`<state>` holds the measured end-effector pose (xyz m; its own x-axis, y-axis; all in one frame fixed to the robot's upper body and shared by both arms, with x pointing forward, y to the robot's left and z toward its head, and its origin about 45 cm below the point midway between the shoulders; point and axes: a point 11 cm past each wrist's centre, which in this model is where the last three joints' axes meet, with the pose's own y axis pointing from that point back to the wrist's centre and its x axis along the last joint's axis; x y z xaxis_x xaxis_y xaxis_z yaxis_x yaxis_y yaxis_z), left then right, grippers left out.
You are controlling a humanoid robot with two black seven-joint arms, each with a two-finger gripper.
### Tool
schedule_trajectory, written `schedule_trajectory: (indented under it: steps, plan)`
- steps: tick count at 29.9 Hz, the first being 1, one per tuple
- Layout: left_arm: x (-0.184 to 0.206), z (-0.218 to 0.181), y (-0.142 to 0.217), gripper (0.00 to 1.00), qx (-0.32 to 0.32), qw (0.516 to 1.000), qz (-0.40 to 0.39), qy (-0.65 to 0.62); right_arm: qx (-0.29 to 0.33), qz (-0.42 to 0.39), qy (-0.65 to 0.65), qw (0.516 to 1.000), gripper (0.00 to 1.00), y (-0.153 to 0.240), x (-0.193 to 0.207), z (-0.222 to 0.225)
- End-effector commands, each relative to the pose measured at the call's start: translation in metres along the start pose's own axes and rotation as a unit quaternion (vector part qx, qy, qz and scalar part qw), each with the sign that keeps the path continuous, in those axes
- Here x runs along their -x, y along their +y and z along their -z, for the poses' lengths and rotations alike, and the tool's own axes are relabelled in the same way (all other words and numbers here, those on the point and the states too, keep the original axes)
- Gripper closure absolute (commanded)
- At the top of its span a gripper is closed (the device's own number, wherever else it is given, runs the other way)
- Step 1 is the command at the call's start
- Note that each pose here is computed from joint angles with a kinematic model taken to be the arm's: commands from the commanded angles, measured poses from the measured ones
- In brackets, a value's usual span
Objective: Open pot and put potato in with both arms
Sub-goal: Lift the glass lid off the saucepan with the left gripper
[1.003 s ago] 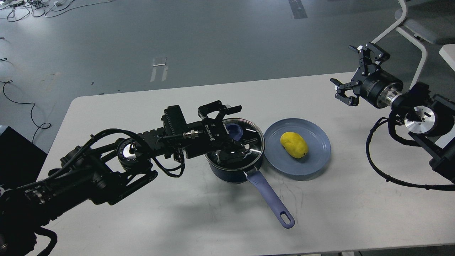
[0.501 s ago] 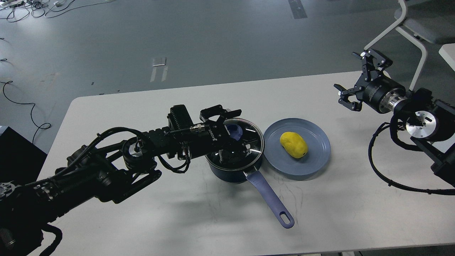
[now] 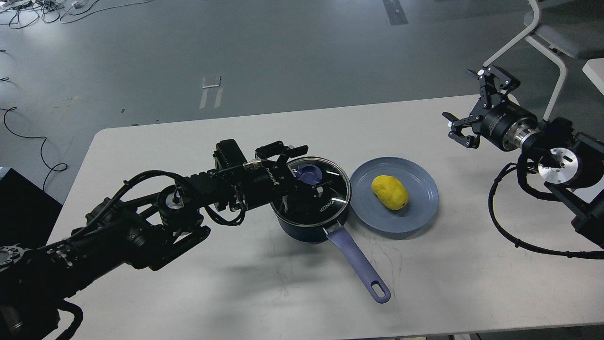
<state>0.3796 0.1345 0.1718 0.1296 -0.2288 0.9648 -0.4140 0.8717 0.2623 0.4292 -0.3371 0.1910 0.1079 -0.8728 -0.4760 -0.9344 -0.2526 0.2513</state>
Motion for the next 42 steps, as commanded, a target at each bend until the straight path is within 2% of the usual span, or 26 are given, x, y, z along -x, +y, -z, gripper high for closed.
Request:
schedule_trajectory:
  steps: [1, 17, 18, 20, 22, 23, 24, 27, 30, 42]
  plan:
    - [0.0, -0.001, -0.001, 0.01, 0.001, 1.0, -0.001, 0.001, 0.003, -0.002, -0.001, 1.0, 0.0, 0.001, -0.002, -0.003]
    - [0.013, -0.01, 0.003, 0.03, 0.011, 1.0, 0.0, -0.002, 0.008, -0.011, -0.004, 1.0, 0.0, 0.003, -0.009, -0.01]
    - [0.014, -0.01, 0.003, 0.05, 0.011, 1.0, -0.002, -0.002, 0.008, -0.011, -0.004, 1.0, 0.0, 0.003, -0.008, -0.01]
    - [0.014, -0.01, 0.004, 0.19, 0.01, 1.0, -0.003, -0.003, 0.008, -0.011, -0.005, 1.0, 0.0, 0.003, -0.008, -0.011]
    - [0.015, -0.01, 0.005, 0.36, 0.009, 1.0, -0.003, -0.006, 0.01, -0.011, -0.004, 1.0, 0.0, 0.003, -0.008, -0.011]
    - [0.015, -0.01, 0.005, 0.36, 0.009, 1.0, -0.003, -0.006, 0.01, -0.011, -0.004, 1.0, 0.0, 0.003, -0.008, -0.011]
    - [0.016, -0.008, 0.006, 0.43, 0.006, 1.0, -0.003, -0.006, 0.012, -0.011, -0.003, 1.0, 0.0, 0.003, -0.008, -0.013]
    - [0.016, -0.005, 0.009, 0.53, 0.003, 1.0, -0.001, -0.006, 0.021, -0.009, 0.003, 1.0, 0.0, 0.003, -0.007, -0.019]
    - [0.017, -0.004, 0.01, 0.56, 0.001, 1.0, -0.001, -0.007, 0.021, -0.01, 0.003, 1.0, 0.0, 0.003, -0.007, -0.019]
    - [0.01, -0.003, 0.009, 0.55, 0.001, 1.0, -0.007, -0.007, 0.019, -0.01, 0.005, 1.0, 0.0, 0.003, -0.008, -0.015]
